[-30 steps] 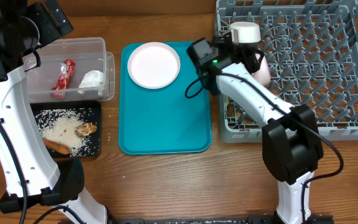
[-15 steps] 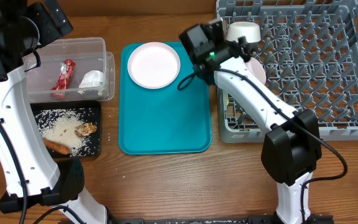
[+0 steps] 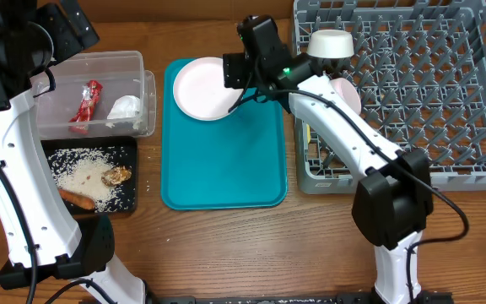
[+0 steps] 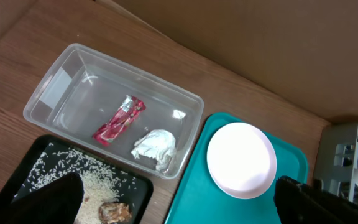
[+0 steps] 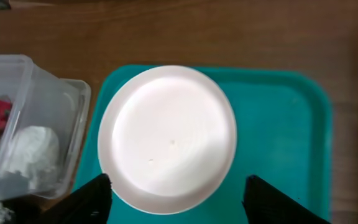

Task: Sort waste into correct bins and load items into the dishwasher
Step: 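Grasp the edge of the pale pink plate on the teal tray with right gripper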

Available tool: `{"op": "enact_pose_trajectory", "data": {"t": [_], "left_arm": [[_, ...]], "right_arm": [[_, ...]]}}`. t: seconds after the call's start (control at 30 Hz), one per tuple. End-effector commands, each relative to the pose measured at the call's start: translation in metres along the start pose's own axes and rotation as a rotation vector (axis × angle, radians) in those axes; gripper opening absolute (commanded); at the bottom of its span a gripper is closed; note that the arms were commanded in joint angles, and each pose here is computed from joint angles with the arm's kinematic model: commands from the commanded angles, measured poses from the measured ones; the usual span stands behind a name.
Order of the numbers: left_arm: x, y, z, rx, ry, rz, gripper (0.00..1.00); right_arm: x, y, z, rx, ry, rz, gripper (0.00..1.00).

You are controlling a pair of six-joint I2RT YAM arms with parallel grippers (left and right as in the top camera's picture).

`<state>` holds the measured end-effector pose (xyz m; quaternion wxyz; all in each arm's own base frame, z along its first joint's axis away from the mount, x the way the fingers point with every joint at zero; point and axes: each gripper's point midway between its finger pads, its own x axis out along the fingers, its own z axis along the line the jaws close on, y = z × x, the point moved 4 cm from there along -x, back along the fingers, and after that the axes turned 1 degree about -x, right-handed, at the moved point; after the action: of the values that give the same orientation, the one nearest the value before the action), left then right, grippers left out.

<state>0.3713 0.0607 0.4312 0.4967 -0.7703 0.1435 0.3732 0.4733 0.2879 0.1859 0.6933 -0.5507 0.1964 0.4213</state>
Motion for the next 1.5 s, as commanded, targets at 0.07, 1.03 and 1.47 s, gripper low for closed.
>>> {"op": "enact_pose_trajectory", "data": {"t": [0.07,1.03,1.47], "left_arm": [[0.003,-0.001,0.001,-0.013,-0.011,-0.003,1.00],[0.003,-0.001,0.001,-0.013,-0.011,-0.003,1.00],[0.003,-0.002,0.001,-0.013,-0.011,-0.003,1.00]], "right_arm": [[0.054,0.047,-0.014,0.217,0.033,0.140,0.52],[0.093,0.129,-0.051,0.292,0.194,0.426,0.13],[0.044,0.096,-0.071,0.088,0.209,0.533,0.04]]}}
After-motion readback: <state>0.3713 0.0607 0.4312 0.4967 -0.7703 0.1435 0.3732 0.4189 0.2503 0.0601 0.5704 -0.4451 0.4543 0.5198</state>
